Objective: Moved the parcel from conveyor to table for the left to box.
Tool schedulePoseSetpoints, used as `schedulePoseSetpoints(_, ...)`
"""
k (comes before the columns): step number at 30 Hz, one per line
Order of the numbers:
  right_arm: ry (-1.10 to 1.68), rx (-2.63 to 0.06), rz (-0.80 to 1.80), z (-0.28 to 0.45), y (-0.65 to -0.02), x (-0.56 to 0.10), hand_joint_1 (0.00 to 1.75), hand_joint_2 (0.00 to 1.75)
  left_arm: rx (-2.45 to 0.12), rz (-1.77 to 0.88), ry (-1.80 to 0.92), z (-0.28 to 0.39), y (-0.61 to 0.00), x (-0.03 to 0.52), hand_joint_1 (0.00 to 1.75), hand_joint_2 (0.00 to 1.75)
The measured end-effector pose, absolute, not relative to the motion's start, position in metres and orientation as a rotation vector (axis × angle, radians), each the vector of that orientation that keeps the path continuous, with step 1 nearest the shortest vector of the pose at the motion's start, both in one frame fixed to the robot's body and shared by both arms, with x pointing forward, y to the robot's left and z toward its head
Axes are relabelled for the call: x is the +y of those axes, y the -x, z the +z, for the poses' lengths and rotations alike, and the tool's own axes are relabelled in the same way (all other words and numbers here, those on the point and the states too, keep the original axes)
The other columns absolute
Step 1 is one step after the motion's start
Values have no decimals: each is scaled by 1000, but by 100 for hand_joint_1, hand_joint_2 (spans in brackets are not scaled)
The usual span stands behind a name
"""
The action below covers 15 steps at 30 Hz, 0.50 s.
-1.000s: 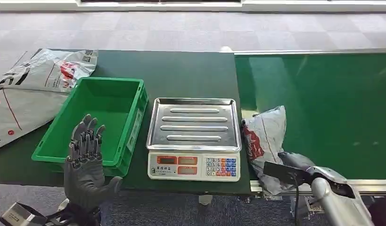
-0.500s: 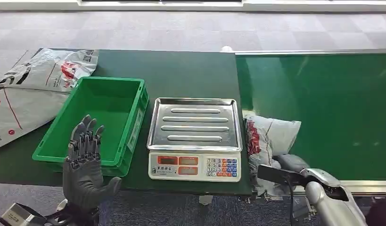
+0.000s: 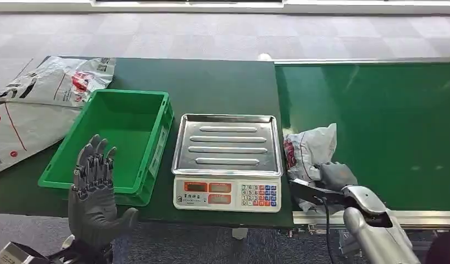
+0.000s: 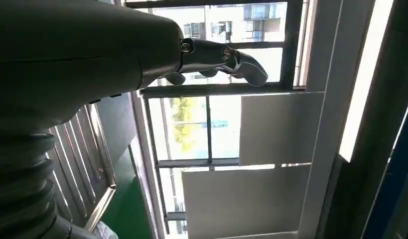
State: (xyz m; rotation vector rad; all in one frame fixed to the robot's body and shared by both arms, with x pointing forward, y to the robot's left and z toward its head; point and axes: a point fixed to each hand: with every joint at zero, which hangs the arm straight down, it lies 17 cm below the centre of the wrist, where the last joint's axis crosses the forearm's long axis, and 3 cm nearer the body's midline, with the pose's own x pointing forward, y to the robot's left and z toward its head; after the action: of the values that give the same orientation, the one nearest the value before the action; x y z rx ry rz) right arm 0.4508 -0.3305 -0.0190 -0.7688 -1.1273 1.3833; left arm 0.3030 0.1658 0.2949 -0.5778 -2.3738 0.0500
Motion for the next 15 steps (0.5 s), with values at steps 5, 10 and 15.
schedulePoseSetpoints(5, 767, -1135, 1379, -18, -452, -327, 175, 175, -2376, 50, 576, 296, -303, 166, 0, 175)
schedulePoseSetpoints(10, 766, -1138, 1378, -17, -453, -325, 175, 175, -2377, 50, 577, 296, -302, 166, 0, 175)
schedulePoseSetpoints(15, 766, -1140, 1377, -17, -453, -325, 175, 175, -2379, 50, 576, 297, -302, 166, 0, 175)
